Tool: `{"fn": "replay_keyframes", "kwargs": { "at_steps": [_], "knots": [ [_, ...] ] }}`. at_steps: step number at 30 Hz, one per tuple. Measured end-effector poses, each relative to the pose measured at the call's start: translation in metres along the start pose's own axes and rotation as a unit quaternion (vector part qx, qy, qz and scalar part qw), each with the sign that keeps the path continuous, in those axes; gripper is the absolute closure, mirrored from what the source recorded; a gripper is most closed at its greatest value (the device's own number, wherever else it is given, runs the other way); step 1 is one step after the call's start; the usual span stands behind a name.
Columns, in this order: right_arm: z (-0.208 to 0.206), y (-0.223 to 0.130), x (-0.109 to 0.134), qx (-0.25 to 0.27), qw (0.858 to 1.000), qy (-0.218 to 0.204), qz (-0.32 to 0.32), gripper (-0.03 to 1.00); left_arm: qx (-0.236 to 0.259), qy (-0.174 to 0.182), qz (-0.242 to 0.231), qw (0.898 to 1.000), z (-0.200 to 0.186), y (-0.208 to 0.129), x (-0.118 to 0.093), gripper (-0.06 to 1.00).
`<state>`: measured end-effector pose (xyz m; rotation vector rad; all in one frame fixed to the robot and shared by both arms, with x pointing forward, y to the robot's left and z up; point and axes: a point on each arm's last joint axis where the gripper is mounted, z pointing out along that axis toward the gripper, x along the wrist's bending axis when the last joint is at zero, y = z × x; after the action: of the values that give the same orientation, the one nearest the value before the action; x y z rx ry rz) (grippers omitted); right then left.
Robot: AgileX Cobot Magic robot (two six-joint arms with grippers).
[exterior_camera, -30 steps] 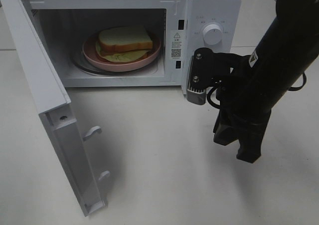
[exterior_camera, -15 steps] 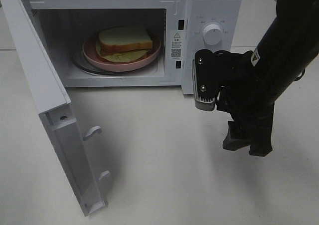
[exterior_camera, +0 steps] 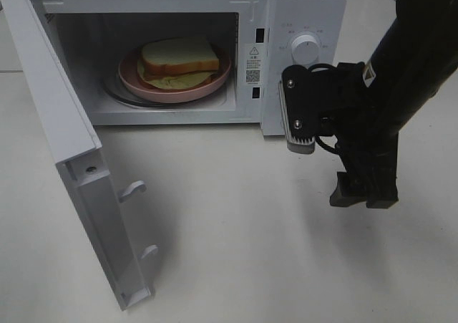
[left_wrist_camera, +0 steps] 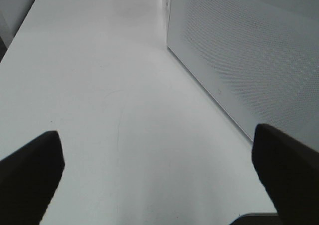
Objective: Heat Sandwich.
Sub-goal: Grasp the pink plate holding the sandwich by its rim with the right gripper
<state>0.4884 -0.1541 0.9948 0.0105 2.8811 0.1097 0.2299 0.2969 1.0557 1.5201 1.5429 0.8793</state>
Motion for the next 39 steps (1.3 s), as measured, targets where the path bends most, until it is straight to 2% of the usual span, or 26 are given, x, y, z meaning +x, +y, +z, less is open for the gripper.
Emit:
{"fn": "replay_keyframes", "kwargs": {
  "at_steps": [3, 9, 19, 26, 39],
  "knots": [
    [-0.010, 0.005, -0.013, -0.004, 1.000, -0.030, -0.008, 0.08, 0.000, 0.000, 0.000, 1.000, 0.000, 0.000, 0.000, -0.03],
    [-0.017, 0.013, -0.031, -0.012, 0.998, -0.059, -0.014, 0.09, 0.000, 0.000, 0.000, 1.000, 0.000, 0.000, 0.000, -0.03],
    [-0.013, 0.045, -0.042, -0.024, 0.996, -0.071, -0.052, 0.11, 0.000, 0.000, 0.000, 1.000, 0.000, 0.000, 0.000, -0.03],
    [-0.004, 0.076, -0.051, -0.034, 0.991, -0.076, -0.101, 0.13, 0.000, 0.000, 0.000, 1.000, 0.000, 0.000, 0.000, -0.03],
    [0.021, 0.107, -0.079, -0.047, 0.989, -0.088, -0.109, 0.14, 0.000, 0.000, 0.000, 1.000, 0.000, 0.000, 0.000, -0.03]
  ]
}}
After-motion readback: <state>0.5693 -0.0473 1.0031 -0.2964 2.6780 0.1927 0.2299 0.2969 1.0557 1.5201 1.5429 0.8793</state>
